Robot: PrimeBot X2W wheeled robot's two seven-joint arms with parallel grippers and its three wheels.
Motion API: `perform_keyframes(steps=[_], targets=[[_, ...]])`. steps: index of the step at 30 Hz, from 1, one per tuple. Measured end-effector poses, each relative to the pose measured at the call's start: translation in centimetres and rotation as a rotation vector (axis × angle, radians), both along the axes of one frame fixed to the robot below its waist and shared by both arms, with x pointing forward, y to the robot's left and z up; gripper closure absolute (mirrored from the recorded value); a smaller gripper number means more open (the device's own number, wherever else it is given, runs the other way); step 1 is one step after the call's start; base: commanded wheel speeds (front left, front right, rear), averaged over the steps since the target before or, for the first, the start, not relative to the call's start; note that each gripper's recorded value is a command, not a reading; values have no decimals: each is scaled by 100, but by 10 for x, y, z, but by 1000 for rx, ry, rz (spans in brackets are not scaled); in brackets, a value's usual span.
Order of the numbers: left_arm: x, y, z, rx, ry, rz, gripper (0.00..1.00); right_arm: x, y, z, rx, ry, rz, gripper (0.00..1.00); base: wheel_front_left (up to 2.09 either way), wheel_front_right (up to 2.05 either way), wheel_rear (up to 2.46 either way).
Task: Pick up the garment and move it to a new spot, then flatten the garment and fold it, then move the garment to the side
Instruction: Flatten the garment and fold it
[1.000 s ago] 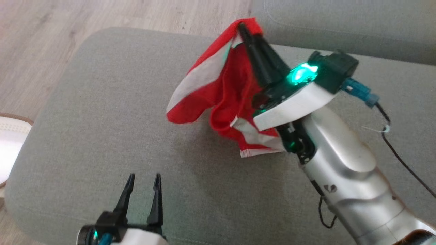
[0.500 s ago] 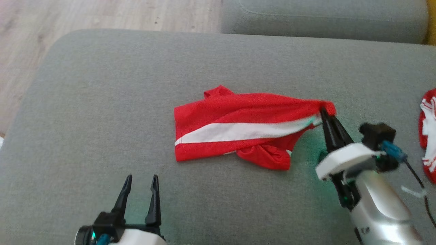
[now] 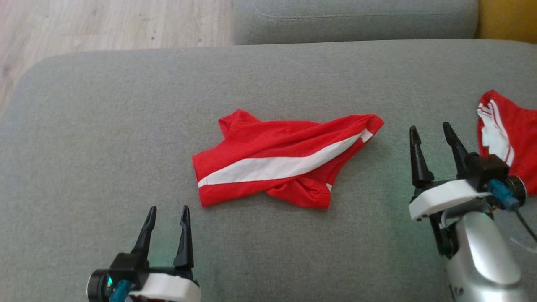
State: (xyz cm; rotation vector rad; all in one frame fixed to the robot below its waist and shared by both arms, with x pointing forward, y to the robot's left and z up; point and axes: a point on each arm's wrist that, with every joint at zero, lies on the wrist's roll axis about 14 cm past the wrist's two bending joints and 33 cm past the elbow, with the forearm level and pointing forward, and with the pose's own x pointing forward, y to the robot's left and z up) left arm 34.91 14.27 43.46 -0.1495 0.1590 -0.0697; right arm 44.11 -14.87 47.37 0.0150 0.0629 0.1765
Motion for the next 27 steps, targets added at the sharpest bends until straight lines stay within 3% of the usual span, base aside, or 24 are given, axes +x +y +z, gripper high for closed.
perform_keyframes(steps=[4, 9, 16, 27], targets=[[8, -6, 6, -3, -22, -21, 0, -14, 5, 8, -25, -41, 9, 0, 0, 0, 0], [26, -17, 3, -24, -9, -63, 0, -36, 11, -19, -23, 32, 26, 0, 0, 0, 0], [48, -35, -22, -113, 92, -105, 0, -41, 11, -31, 6, 69, 21, 0, 0, 0, 0], [49, -52, -58, -188, 231, -147, 3, -43, 2, -47, 13, 117, -8, 0, 0, 0, 0]])
